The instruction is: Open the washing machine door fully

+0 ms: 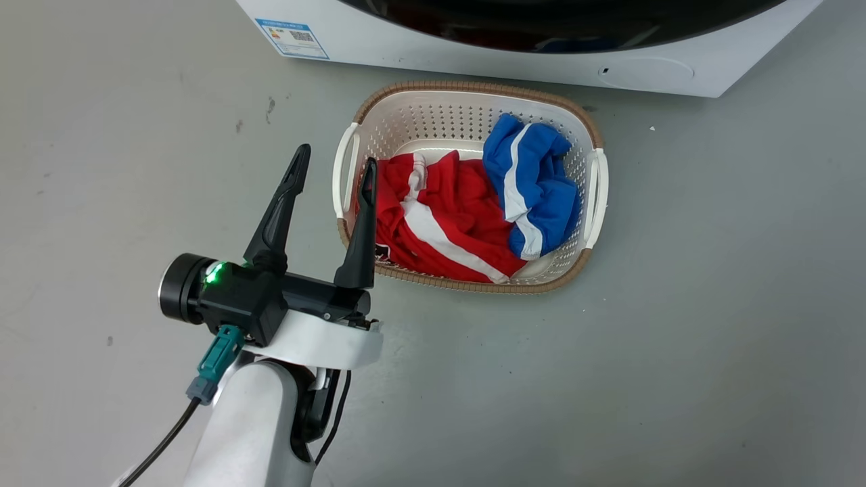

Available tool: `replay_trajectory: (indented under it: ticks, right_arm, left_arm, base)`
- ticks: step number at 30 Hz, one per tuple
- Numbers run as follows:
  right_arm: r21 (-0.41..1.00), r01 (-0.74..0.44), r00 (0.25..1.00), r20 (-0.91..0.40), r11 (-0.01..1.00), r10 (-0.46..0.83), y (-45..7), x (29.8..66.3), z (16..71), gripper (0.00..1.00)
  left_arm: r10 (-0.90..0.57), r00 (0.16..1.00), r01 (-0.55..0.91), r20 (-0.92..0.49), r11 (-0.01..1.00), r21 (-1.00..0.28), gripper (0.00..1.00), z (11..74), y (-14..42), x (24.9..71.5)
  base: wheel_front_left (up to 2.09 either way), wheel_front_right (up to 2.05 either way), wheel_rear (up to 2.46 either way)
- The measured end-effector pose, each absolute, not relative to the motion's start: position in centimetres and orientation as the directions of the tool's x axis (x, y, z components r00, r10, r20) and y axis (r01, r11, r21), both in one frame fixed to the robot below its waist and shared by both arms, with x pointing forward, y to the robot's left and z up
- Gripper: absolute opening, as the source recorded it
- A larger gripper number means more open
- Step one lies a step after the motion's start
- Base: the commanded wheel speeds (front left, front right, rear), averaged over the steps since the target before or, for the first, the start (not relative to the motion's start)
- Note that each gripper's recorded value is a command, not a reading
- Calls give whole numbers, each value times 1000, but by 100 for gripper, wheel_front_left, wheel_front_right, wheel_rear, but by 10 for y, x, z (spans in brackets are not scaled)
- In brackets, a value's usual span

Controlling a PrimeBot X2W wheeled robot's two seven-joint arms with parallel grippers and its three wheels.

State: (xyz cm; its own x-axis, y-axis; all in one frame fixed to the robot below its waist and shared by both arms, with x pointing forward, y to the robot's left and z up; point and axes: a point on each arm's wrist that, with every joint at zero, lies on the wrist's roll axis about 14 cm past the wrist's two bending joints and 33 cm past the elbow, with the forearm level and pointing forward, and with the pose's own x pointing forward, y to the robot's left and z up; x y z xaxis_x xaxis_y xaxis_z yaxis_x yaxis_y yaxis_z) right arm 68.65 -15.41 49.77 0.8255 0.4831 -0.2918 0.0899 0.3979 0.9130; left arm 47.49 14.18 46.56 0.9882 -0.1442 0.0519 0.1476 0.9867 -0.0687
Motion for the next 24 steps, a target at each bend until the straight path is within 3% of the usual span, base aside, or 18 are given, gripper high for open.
replay_trajectory:
  ticks: [17, 24]
  right_arm:
    - [900, 80, 663, -369, 428, 652, -130, 601, 492, 0]
    - [933, 58, 596, -317, 355, 737, -103, 554, 500, 0]
  left_arm:
    - [-153, 984, 160, 89, 984, -75, 100, 490, 137, 457]
    - [-143, 984, 152, 111, 985, -77, 100, 505, 140, 439]
  base:
    - [0, 0, 0]
    - [0, 0, 0]
